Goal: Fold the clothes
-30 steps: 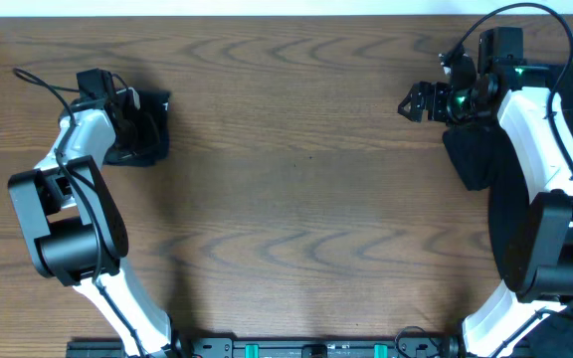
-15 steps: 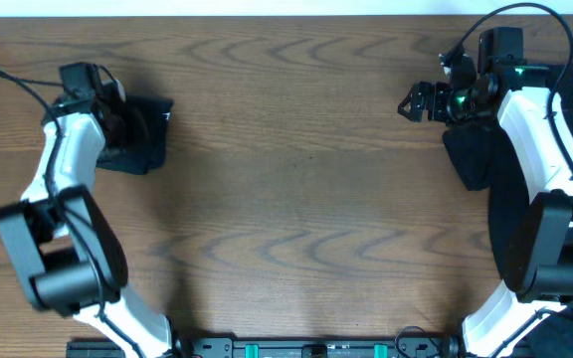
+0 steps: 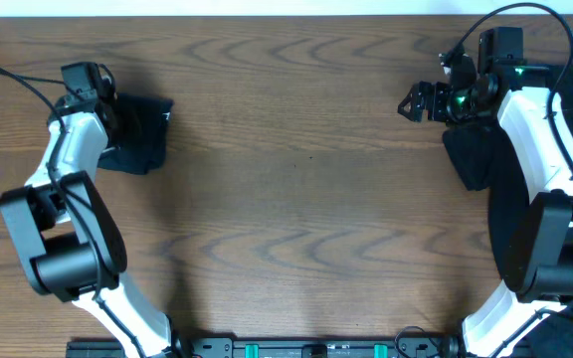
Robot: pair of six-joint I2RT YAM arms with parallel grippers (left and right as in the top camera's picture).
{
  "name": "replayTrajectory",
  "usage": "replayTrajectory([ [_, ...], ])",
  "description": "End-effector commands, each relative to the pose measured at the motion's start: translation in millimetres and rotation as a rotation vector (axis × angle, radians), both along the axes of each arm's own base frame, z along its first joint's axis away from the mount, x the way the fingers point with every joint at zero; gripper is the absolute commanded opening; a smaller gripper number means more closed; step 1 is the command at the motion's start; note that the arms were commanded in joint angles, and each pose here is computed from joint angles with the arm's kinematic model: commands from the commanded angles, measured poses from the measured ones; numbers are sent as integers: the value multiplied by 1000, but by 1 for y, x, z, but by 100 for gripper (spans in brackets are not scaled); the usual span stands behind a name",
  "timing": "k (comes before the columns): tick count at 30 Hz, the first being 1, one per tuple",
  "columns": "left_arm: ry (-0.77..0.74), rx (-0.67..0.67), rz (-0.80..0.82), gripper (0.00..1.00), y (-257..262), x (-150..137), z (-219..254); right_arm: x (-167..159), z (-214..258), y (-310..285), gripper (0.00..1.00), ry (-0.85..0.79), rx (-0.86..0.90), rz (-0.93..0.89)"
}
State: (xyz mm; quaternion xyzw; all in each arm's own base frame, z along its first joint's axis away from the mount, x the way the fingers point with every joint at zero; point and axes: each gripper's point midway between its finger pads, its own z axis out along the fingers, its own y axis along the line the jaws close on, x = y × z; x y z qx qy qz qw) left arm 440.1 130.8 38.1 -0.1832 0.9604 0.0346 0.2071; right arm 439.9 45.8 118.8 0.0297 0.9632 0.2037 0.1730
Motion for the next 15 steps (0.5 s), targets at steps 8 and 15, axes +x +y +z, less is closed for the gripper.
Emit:
replayTrajectory([
  [8,87,-42,42,9,-3,-19,-31,3,8,0,99,-28,-4,15],
  [15,81,-121,12,9,-20,-26,-47,3,9,0,99,-28,-4,15],
])
